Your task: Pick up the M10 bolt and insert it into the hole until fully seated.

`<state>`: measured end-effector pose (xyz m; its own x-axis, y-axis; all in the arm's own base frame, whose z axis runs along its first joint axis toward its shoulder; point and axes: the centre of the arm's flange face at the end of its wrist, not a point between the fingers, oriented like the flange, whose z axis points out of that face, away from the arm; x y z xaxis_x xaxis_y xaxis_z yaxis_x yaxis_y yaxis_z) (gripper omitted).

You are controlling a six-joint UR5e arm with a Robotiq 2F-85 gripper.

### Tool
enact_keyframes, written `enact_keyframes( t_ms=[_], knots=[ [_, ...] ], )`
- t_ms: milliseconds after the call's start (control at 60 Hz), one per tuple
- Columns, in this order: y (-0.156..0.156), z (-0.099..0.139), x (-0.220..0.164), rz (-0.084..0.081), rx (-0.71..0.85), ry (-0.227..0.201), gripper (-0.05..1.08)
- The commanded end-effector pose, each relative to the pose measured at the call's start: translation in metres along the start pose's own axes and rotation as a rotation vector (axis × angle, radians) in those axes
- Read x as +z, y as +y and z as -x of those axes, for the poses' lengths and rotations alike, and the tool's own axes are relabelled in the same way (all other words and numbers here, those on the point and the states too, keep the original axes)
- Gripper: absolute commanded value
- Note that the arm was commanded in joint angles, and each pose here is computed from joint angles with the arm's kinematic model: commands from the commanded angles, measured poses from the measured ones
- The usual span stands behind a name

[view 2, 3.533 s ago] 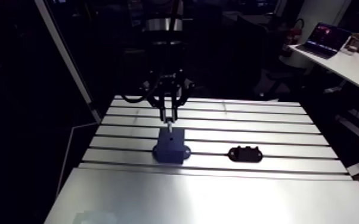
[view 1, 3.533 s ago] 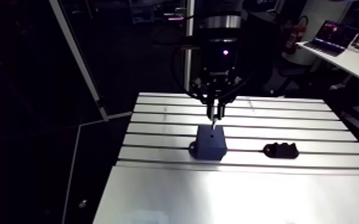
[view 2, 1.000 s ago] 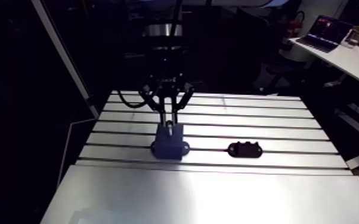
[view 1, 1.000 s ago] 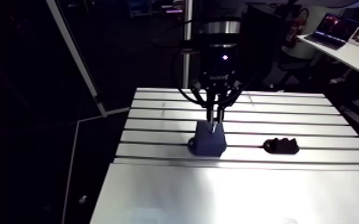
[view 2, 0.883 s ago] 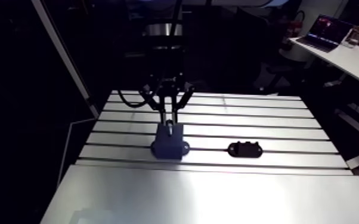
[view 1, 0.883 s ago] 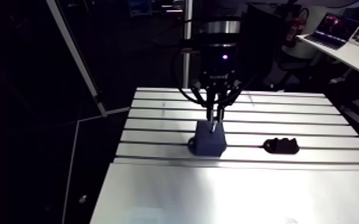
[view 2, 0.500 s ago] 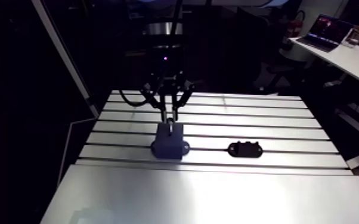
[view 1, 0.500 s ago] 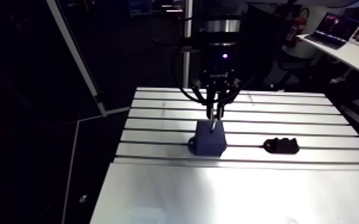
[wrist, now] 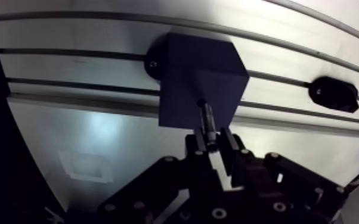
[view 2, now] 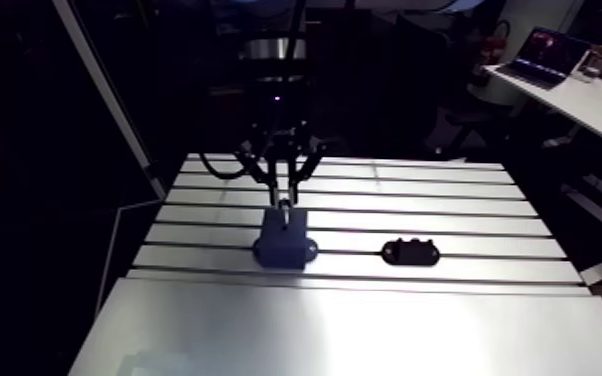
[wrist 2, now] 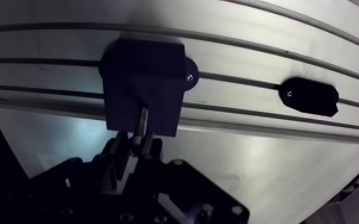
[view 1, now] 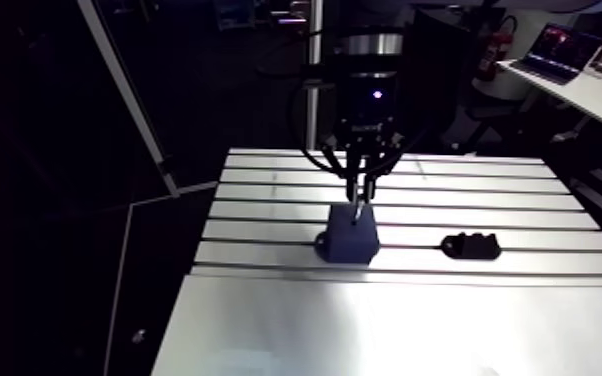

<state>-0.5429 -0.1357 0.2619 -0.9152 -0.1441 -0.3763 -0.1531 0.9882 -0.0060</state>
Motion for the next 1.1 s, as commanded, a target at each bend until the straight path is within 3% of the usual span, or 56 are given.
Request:
enact_keyframes(
  t_ms=[17, 1100],
  knots=[
    [-0.0025, 0.0022, -0.0003, -0.001, -0.004, -0.001, 1.08],
    [-0.0032, -0.0013, 0.0082, 0.002, -0.001, -0.011, 1.08]
  ],
)
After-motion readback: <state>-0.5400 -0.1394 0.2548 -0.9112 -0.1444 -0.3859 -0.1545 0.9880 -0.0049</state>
